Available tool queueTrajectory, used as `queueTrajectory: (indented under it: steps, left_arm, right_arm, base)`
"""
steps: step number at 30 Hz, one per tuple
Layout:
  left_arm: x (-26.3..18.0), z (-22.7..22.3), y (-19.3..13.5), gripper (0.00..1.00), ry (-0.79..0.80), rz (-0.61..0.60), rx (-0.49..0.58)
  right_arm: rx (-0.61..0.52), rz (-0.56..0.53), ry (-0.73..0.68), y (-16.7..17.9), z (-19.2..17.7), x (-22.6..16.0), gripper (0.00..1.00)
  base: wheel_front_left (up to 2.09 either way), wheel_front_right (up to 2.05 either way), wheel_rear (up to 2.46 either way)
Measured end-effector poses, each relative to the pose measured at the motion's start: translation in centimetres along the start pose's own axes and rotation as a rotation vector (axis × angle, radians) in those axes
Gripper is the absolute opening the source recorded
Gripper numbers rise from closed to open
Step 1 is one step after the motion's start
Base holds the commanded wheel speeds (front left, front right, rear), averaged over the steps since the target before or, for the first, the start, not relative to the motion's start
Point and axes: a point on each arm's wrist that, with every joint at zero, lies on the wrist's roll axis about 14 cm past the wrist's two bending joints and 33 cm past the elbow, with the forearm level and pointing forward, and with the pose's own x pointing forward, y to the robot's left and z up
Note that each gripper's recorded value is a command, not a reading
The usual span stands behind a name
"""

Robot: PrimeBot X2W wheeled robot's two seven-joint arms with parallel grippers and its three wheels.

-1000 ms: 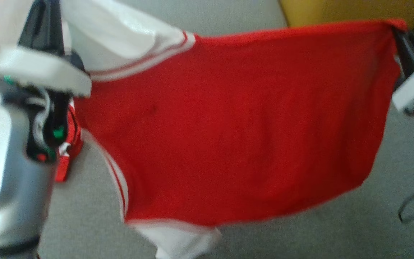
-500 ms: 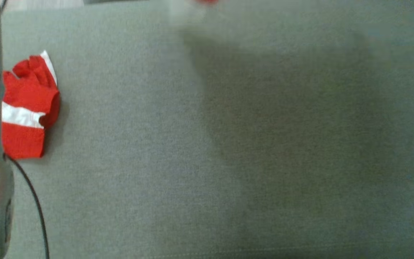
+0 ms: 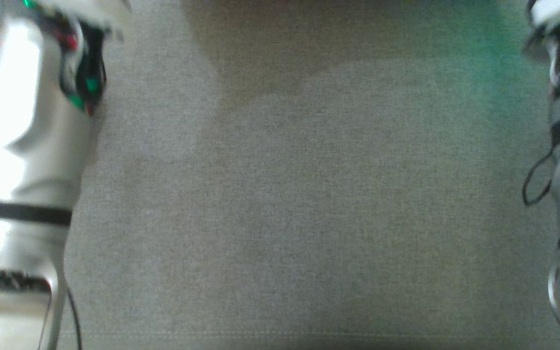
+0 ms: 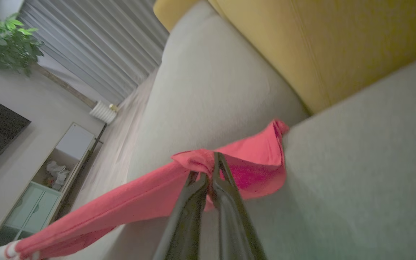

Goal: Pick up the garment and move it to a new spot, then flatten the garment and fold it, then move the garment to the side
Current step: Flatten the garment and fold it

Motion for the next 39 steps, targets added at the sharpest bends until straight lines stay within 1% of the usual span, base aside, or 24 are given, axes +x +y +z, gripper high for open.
queueTrajectory:
  steps: [3, 6, 7, 9, 12, 14, 15, 16, 20, 24, 28, 32, 33, 36, 39]
  left_arm:
    - [-2.5, -3.0, 0.4, 0.0, 0.086, -0.006, 0.014]
    - [-5.5, -5.0, 0.2, 0.0, 0.155, -0.022, 0.023]
    - [-6.6, -5.7, 0.3, 0.0, 0.18, -0.026, 0.025]
    - [-8.9, -7.1, 0.6, 0.0, 0.231, -0.03, 0.052]
    - [-11.7, -8.3, 0.6, 0.0, 0.281, -0.04, 0.063]
    - [-12.5, -8.5, 0.4, 0.0, 0.294, -0.049, 0.062]
    - [-13.9, -8.8, 0.2, 0.0, 0.317, -0.056, 0.064]
    - [-13.9, -8.8, 0.2, 0.0, 0.317, -0.056, 0.064]
    - [-16.4, -8.7, -0.5, 0.0, 0.351, -0.091, 0.061]
    - [-18.6, -8.8, -1.4, 0.0, 0.379, -0.122, 0.048]
    - [-20.8, -9.2, -2.0, 0.0, 0.425, -0.136, 0.001]
    - [-23.1, -9.7, -3.1, 0.0, 0.486, -0.164, -0.051]
    - [-23.6, -9.7, -3.4, 0.0, 0.502, -0.176, -0.058]
    - [-25.5, -9.7, -5.0, 0.0, 0.552, -0.261, -0.034]
    - [-27.3, -9.5, -6.2, 0.0, 0.594, -0.319, -0.059]
  right_arm:
    - [0.055, -0.028, 0.108, -1.5, -2.6, -1.3, 0.0]
    - [0.095, -0.057, 0.23, -2.7, -5.3, -3.7, 0.0]
    - [0.132, -0.067, 0.263, -3.1, -6.2, -4.6, 0.0]
    - [0.25, -0.083, 0.335, -3.9, -8.0, -6.4, 0.0]
    - [0.352, -0.083, 0.383, -4.0, -9.0, -8.3, 0.0]
    - [0.362, -0.079, 0.393, -3.9, -9.1, -8.8, 0.0]
    - [0.332, -0.083, 0.398, -3.8, -9.0, -9.7, 0.0]
    - [0.332, -0.083, 0.398, -3.8, -9.0, -9.7, 0.0]
    - [0.251, -0.096, 0.41, -4.4, -9.4, -11.7, 0.0]
    - [0.147, -0.1, 0.427, -4.7, -10.0, -13.5, 0.0]
    - [0.074, -0.114, 0.437, -5.6, -10.0, -15.2, 0.0]
    - [0.027, -0.119, 0.462, -6.2, -10.3, -16.8, 0.0]
    - [0.008, -0.124, 0.473, -6.5, -10.3, -17.2, 0.0]
    - [-0.036, -0.136, 0.515, -7.2, -10.5, -18.6, 0.0]
    - [-0.078, -0.144, 0.561, -7.8, -11.1, -20.0, 0.0]
  base:
    - [0.0, 0.0, 0.0]
    - [0.0, 0.0, 0.0]
    - [0.0, 0.0, 0.0]
    - [0.0, 0.0, 0.0]
    - [0.0, 0.0, 0.0]
    - [0.0, 0.0, 0.0]
    - [0.0, 0.0, 0.0]
    - [0.0, 0.0, 0.0]
    - [0.0, 0.0, 0.0]
    - [0.0, 0.0, 0.0]
    - [0.0, 0.0, 0.0]
    - [0.0, 0.0, 0.0]
    - [0.0, 0.0, 0.0]
    - [0.0, 0.0, 0.0]
    - [0.0, 0.0, 0.0]
